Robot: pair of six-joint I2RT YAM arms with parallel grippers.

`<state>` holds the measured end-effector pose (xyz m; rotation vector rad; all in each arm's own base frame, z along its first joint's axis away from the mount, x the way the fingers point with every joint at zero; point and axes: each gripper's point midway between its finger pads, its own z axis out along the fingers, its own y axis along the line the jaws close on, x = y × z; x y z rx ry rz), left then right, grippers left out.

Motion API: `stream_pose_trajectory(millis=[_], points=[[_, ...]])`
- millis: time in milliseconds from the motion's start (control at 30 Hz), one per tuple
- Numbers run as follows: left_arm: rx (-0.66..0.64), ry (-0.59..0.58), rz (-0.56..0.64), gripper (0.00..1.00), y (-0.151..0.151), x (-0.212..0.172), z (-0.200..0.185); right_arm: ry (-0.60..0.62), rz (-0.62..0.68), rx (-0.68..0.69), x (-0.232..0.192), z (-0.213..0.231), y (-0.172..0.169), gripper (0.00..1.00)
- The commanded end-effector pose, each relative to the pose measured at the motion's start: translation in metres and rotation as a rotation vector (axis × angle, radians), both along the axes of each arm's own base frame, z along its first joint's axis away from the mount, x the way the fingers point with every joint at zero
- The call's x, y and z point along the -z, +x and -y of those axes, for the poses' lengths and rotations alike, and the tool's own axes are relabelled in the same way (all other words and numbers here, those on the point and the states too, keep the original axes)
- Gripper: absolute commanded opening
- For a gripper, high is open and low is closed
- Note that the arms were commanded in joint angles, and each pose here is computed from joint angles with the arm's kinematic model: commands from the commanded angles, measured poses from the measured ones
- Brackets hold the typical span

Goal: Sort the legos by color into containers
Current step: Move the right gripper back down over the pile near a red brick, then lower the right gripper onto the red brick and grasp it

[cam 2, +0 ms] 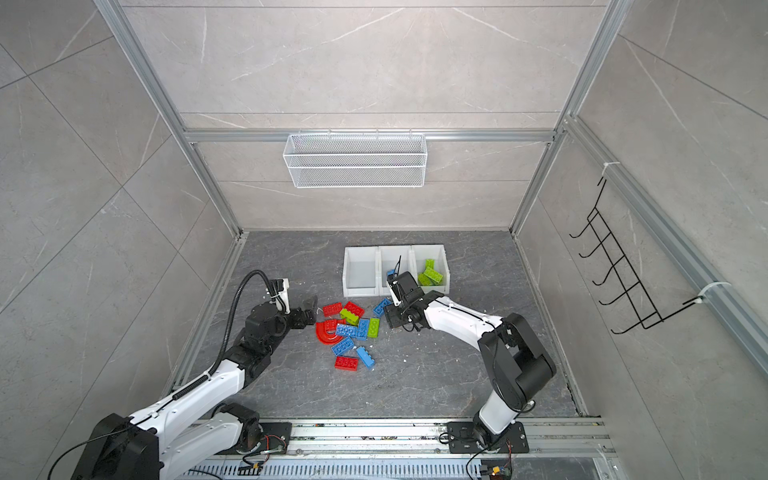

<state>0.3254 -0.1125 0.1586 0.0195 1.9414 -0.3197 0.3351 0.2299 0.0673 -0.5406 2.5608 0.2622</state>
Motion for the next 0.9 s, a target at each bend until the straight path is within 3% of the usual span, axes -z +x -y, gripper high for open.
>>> stream_pose_trajectory(millis=[0,500,867], points=[[0.005,-0.033,0.052,1.0,0.005,-0.017,0.003,-0.004,-0.003,0.007,0.012,-0.003,0.001,0.66],[0.031,-0.035,0.035,1.0,0.008,-0.012,0.009,-0.024,-0.058,0.001,0.032,-0.006,0.001,0.59],[0.028,-0.036,0.037,1.0,0.008,-0.013,0.009,-0.032,-0.087,-0.004,0.043,-0.008,0.002,0.49]])
